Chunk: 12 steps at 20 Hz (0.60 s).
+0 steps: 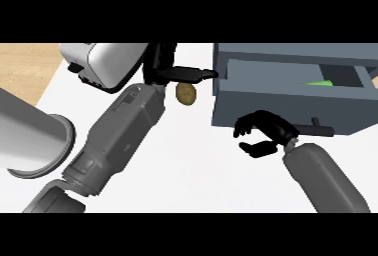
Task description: Pick up the cup, place it into the drawer and close the drawer
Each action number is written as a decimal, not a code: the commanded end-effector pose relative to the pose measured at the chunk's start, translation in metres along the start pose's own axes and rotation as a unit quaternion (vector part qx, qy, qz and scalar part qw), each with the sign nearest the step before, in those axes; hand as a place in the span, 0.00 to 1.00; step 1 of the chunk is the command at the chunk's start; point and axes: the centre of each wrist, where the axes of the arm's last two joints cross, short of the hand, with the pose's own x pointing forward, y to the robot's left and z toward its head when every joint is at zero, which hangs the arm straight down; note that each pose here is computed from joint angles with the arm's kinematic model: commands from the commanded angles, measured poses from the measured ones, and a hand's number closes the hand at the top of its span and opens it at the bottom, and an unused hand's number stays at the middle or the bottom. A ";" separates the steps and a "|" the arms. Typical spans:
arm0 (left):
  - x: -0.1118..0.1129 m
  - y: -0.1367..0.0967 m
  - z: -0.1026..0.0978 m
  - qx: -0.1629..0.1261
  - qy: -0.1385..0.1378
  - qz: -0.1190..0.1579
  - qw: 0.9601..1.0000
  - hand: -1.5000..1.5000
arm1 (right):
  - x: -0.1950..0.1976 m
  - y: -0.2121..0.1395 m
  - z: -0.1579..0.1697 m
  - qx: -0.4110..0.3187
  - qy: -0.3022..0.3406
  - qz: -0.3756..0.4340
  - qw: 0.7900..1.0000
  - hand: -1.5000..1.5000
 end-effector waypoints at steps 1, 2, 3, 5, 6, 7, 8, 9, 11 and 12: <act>0.003 0.016 0.006 0.002 0.001 0.007 1.000 0.00 | -0.026 -0.007 -0.016 -0.017 0.006 -0.003 1.000 1.00; 0.004 0.021 0.006 -0.001 0.000 0.004 1.000 0.00 | -0.025 -0.005 -0.019 -0.050 -0.014 -0.008 0.999 1.00; 0.003 0.019 0.009 -0.001 0.000 0.008 1.000 0.00 | -0.031 -0.016 -0.019 -0.055 -0.015 -0.023 0.998 1.00; 0.001 0.046 0.018 -0.007 0.009 0.016 1.000 0.00 | -0.030 -0.044 -0.020 -0.082 0.000 -0.026 0.996 1.00; 0.015 0.039 0.004 -0.011 -0.002 0.015 1.000 0.00 | -0.030 -0.053 -0.021 -0.110 -0.006 -0.023 0.994 1.00; 0.002 0.047 0.017 -0.012 0.008 0.019 1.000 0.00 | -0.029 -0.078 -0.017 -0.130 -0.022 -0.034 0.991 1.00; 0.005 0.039 0.015 -0.010 -0.002 0.022 1.000 0.00 | -0.027 -0.079 -0.020 -0.146 -0.024 -0.038 0.988 1.00; 0.006 0.056 0.017 -0.011 0.006 0.021 1.000 0.00 | -0.035 -0.082 -0.016 -0.149 -0.018 -0.038 0.988 1.00; 0.007 0.063 0.022 -0.019 0.006 0.016 1.000 0.00 | -0.031 -0.113 -0.011 -0.190 -0.009 -0.049 0.981 1.00; 0.013 0.052 0.014 -0.019 0.001 0.015 1.000 0.00 | -0.027 -0.124 -0.010 -0.193 -0.003 -0.042 0.980 1.00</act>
